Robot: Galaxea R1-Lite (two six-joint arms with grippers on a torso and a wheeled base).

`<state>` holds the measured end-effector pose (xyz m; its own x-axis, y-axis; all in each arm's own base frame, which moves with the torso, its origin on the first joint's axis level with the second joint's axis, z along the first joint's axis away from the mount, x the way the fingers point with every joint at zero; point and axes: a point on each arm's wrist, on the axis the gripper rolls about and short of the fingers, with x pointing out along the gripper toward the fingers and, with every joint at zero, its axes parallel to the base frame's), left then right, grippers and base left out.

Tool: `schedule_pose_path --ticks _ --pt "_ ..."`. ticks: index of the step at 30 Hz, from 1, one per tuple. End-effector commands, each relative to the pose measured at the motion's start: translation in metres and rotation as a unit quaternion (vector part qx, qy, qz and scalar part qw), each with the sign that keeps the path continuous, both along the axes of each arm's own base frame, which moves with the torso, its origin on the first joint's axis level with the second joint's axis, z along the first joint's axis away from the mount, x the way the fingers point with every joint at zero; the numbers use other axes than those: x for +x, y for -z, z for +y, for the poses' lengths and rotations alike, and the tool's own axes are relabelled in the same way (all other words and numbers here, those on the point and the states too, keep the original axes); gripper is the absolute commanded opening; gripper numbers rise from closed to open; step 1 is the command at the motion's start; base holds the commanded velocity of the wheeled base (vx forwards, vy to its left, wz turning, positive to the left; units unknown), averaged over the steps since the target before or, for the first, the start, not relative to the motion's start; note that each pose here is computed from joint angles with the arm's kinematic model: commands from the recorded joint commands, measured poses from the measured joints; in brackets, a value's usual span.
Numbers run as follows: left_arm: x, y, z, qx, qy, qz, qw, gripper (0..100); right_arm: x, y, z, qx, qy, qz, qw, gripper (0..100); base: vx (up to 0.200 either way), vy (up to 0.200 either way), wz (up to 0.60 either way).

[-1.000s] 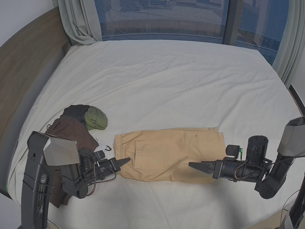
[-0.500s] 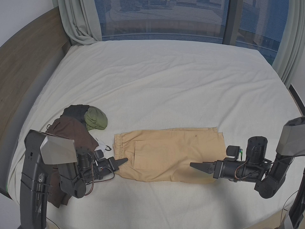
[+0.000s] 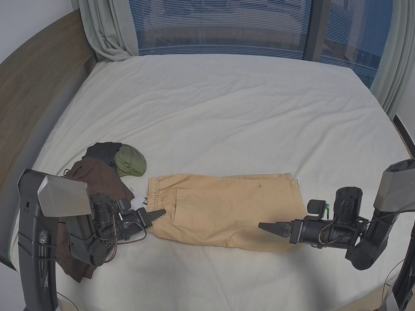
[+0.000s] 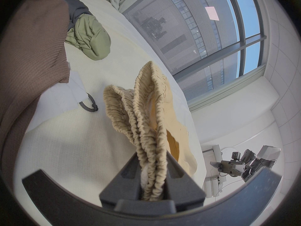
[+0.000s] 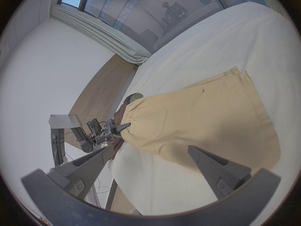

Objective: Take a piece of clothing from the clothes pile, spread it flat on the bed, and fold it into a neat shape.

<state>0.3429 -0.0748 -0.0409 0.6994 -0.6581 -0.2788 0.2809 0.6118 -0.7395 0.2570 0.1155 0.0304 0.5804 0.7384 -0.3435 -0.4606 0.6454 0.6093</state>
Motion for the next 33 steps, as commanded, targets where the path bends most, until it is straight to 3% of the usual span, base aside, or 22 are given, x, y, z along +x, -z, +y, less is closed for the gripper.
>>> schedule_pose_path --ticks 1,11,20,33 --pt "-0.002 -0.009 0.002 -0.001 -0.002 -0.007 1.0000 0 0.000 0.001 0.001 -0.001 -0.002 0.002 1.0000 100 0.000 0.000 0.00" --pt "-0.009 -0.020 0.003 -0.001 -0.001 -0.013 0.9999 0 0.000 0.004 0.001 -0.003 -0.002 0.007 1.0000 100 0.000 0.000 0.00" --pt "-0.028 -0.052 0.035 -0.005 -0.015 -0.028 0.9995 0 0.000 0.008 0.002 -0.005 -0.003 0.011 0.9999 100 0.000 0.000 0.00" --pt "-0.047 -0.055 0.065 0.022 -0.032 -0.033 0.9987 0 0.000 0.006 0.002 -0.003 -0.003 0.004 1.0000 100 0.000 0.000 0.00"
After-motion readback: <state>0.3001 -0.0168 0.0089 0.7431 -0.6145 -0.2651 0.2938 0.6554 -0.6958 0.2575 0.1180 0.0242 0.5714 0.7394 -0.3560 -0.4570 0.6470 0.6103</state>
